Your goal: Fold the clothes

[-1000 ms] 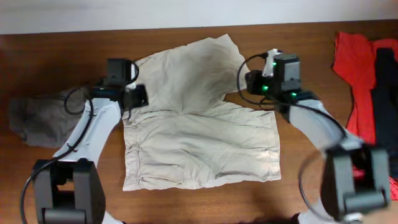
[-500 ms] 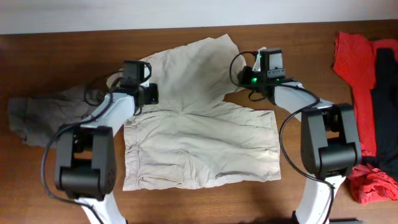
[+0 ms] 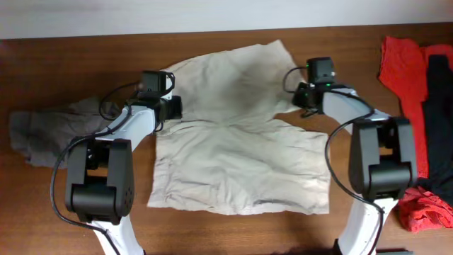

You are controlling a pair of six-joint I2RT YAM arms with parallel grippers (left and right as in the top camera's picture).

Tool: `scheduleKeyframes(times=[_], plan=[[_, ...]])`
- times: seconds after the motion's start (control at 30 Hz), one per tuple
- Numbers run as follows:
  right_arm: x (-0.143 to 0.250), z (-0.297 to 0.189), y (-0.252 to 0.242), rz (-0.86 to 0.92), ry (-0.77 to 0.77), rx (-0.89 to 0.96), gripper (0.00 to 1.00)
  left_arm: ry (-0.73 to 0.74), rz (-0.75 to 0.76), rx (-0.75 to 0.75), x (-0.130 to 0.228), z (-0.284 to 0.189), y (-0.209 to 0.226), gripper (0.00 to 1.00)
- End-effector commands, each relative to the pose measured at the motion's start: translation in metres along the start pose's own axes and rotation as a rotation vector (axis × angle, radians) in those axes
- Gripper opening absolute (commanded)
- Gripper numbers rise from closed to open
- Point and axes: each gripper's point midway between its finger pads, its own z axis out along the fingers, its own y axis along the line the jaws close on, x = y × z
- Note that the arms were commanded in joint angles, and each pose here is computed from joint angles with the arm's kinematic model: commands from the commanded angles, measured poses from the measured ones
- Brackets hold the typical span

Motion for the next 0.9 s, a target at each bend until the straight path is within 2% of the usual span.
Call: scheduleKeyframes(times=[0.0,0.13,0.23,0.37,0.53,0.6,0.7,0.87], plan=[[0.006,0.006,-0.054,-0.008,0.017,0.167,0.06,-0.045,0.023,0.022,-0.02,-0.001,-0.004,0.22],[-0.006,-0.015,-0.032,-0.071,-0.007,0.06,0.11,-0.077,0.039,0.063,-0.034,-0.006,-0.012,0.35],[-0.028,-0.063,0.014,-0.175,-0.076,-0.195,0.28,-0.101,0.043,0.107,-0.048,-0.013,-0.021,0.45],[-0.05,-0.125,0.04,-0.216,-0.187,-0.353,0.48,-0.095,0.044,0.123,-0.055,-0.018,-0.024,0.5],[-0.056,-0.2,0.042,-0.287,-0.285,-0.404,0.59,0.013,0.057,0.114,-0.044,-0.043,-0.024,0.49],[-0.055,-0.224,0.039,-0.295,-0.314,-0.409,0.64,0.013,0.057,0.114,-0.05,-0.063,-0.025,0.4],[-0.05,-0.257,0.034,-0.296,-0.345,-0.419,0.72,-0.03,0.06,0.107,-0.067,-0.107,-0.026,0.31],[-0.023,-0.303,0.018,-0.265,-0.334,-0.423,0.79,-0.17,0.064,0.047,-0.086,-0.206,-0.019,0.33]])
